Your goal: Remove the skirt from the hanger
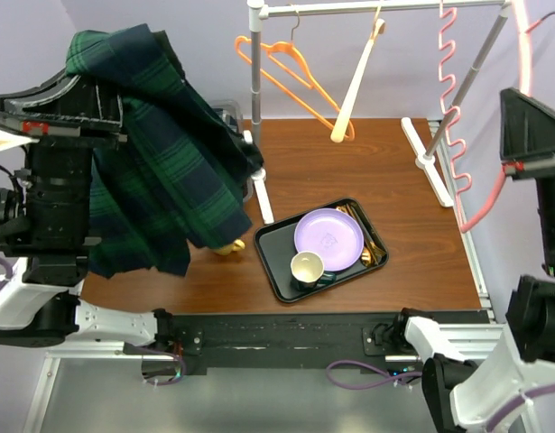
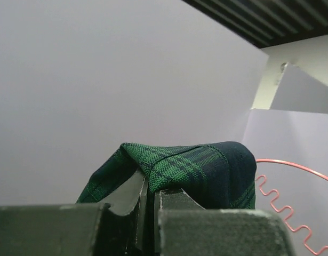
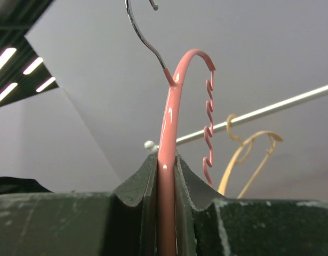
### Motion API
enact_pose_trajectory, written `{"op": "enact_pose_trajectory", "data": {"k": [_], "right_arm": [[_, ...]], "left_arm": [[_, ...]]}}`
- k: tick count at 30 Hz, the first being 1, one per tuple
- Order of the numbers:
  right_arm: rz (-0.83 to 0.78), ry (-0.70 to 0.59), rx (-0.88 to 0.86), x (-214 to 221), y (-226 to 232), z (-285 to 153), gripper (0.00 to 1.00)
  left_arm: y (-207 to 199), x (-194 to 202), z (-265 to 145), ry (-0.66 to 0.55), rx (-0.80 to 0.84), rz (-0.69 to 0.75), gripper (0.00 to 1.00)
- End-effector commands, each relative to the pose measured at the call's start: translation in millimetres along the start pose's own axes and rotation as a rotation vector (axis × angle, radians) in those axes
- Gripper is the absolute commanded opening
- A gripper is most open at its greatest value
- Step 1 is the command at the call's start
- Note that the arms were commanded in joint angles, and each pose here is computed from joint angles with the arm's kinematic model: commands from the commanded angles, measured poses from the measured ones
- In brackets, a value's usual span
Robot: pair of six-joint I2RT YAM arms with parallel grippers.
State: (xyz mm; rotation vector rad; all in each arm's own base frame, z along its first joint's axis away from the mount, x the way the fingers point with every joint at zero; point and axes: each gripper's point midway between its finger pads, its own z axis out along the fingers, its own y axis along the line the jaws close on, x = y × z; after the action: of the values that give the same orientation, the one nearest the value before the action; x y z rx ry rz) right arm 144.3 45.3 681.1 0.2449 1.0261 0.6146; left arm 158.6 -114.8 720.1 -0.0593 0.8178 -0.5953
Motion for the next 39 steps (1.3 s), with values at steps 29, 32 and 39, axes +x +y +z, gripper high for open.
{"op": "enact_pose_trajectory", "data": {"k": [29,32,39], "right_arm": [[-0.254,0.254,0.460,103.3,-168.8,-12.7,0.00],[-0.257,0.268,0.476,109.5,-176.5,-13.7,0.00],[-0.252,0.312,0.474,124.4,-186.1,-11.6,0.00]], "left_arm": [[186.9,97.7,77.8,0.080,-0.694,0.650,0.00],[194.6,99.3,97.5,0.067,-0.675,0.622,0.00],[207.8,128.5,128.9,0.050,-0.589,0.490,0.00]]}}
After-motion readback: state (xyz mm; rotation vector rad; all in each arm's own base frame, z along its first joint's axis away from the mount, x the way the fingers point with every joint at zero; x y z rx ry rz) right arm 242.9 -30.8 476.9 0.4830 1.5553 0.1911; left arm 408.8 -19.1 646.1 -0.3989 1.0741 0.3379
